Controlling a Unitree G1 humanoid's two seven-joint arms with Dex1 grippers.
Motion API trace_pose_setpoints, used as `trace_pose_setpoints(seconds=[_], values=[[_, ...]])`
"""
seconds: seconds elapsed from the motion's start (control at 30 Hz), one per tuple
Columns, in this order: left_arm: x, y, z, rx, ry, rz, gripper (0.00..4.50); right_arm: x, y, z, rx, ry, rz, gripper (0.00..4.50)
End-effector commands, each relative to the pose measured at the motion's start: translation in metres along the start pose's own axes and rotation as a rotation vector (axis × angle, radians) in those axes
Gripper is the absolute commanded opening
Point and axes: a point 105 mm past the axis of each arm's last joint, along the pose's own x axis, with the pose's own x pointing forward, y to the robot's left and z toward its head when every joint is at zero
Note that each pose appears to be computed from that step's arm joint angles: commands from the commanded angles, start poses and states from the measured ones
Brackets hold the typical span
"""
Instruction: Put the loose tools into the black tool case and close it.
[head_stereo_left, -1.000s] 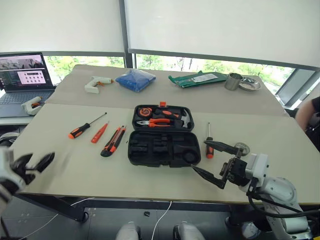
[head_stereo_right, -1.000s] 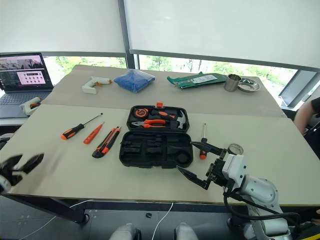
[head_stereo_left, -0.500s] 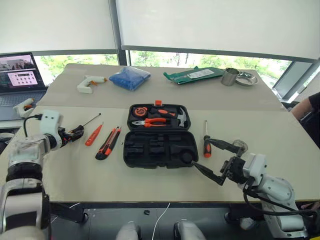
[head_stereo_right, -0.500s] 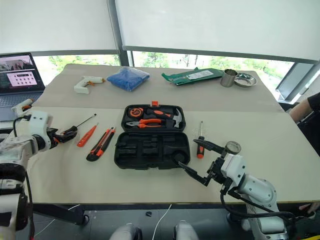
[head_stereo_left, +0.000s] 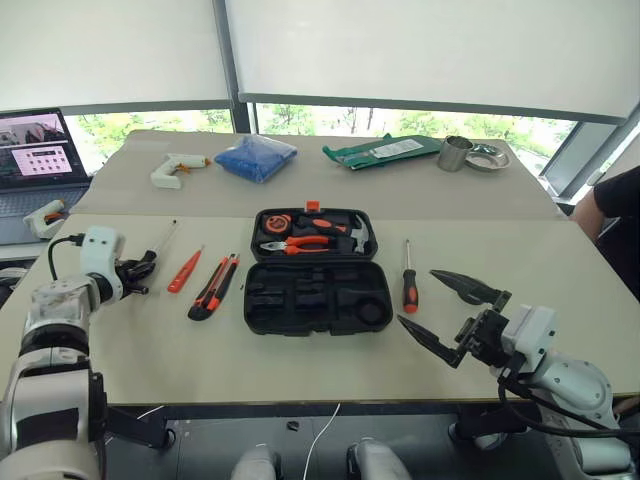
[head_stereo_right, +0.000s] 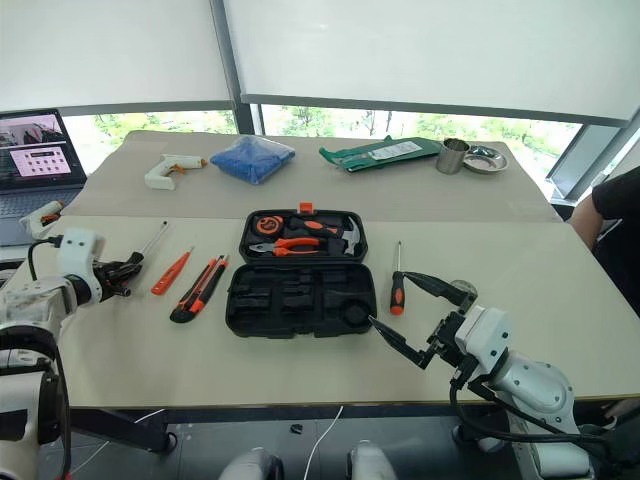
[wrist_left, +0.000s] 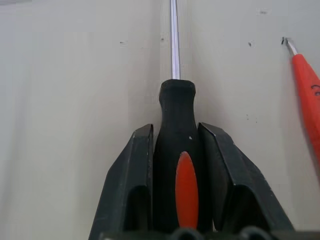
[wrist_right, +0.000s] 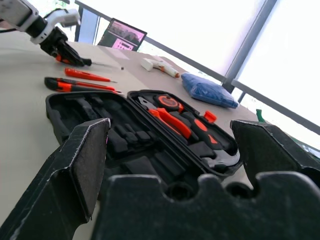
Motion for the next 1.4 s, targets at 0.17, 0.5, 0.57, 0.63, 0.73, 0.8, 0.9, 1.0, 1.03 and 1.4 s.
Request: trace_pose_setpoints(seconds=[0.17,0.5,0.57,0.63,0.73,0.8,0.9,1.0,1.03,1.4], values=[[-0.028,-0.114,0.09,0.375,-0.334,-0.674,0.89,-0.013,0.005,0.007,-0.005,0.099,0.212,4.5],[-0.006,-0.242,0.055,0.874,-0.035,-0.959,0.89,-0.013,-0.038,0.011,0.002,0.131,0.205,4.5],[0.0,-0.253,0.053,0.908,-0.032,-0.967,0.89,-0.011,-0.043,0.013,0.003,0.124,0.193,4.5],[0.009,-0.254,0.05,0.947,-0.013,-0.944,0.89,-0.009,-0.048,0.016,-0.002,0.118,0.179,4.5],[0.015,-0.251,0.048,0.941,0.015,-0.932,0.89,-0.007,-0.053,0.021,-0.008,0.108,0.162,4.5],[0.018,-0.249,0.047,0.951,0.029,-0.93,0.89,-0.006,-0.053,0.023,-0.009,0.106,0.158,4.5],[0.023,-0.245,0.046,0.955,0.045,-0.911,0.89,-0.006,-0.05,0.024,-0.004,0.102,0.152,4.5],[0.028,-0.248,0.047,0.961,0.037,-0.901,0.89,-0.005,-0.047,0.025,0.014,0.091,0.136,4.5],[0.03,-0.25,0.048,0.974,0.034,-0.899,0.89,-0.004,-0.046,0.026,0.022,0.087,0.13,4.5],[0.021,-0.283,0.077,0.8,-0.258,-0.978,3.17,-0.002,-0.034,0.025,0.069,0.093,0.136,4.5]])
